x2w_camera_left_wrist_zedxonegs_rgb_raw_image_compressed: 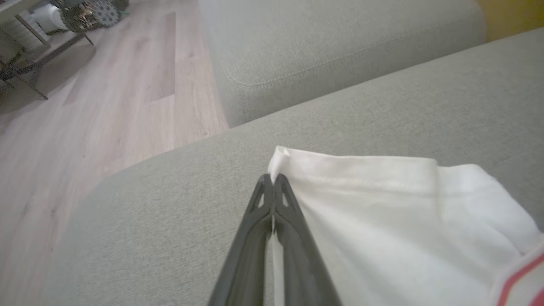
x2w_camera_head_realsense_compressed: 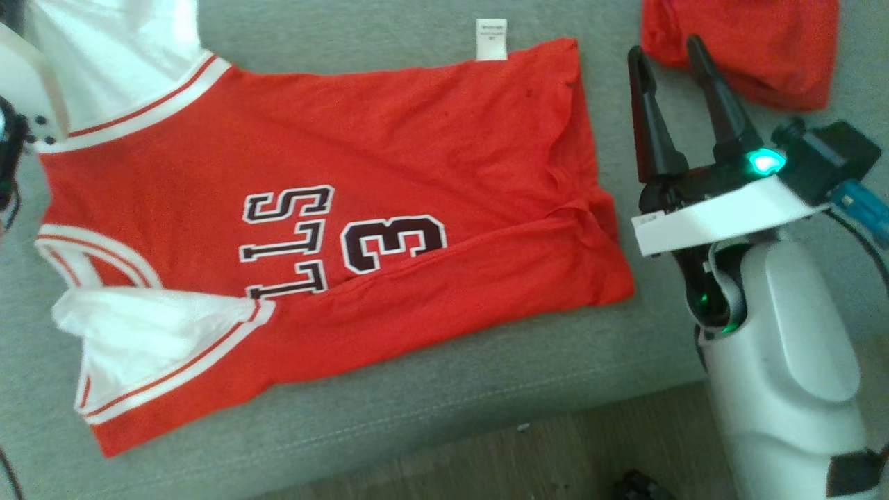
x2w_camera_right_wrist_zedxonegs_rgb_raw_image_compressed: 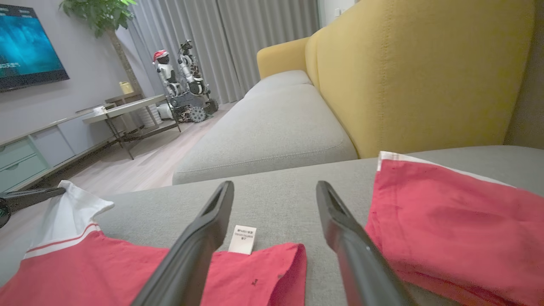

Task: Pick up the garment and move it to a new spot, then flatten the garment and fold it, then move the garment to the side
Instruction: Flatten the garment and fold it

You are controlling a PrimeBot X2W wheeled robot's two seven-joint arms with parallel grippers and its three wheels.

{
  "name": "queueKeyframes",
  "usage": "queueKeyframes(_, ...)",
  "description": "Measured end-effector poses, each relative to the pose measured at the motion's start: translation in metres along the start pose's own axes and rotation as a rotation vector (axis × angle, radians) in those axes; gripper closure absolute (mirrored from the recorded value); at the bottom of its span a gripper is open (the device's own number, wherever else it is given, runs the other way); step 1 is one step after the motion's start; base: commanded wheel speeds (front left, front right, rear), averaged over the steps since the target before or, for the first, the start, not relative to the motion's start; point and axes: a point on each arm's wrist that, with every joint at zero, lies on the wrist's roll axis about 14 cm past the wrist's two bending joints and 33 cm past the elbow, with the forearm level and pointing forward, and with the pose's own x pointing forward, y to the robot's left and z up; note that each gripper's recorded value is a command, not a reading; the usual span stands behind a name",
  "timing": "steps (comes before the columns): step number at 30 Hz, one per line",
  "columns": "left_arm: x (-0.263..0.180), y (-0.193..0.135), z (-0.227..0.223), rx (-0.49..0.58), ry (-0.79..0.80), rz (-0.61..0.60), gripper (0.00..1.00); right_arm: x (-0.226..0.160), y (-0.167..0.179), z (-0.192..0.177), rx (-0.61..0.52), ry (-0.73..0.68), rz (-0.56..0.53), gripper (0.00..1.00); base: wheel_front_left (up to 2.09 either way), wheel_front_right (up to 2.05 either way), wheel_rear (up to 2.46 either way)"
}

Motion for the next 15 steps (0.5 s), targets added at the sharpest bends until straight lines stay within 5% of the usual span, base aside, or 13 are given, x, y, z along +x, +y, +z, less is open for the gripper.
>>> queueKeyframes(15, -0.050, -0.001, 0.019, -0.023, -0.181, 0.035, 1.00, 0.034, 0.001, -0.005, -0.153, 0.226, 0.141, 0.00, 0.00, 0.00, 0.00)
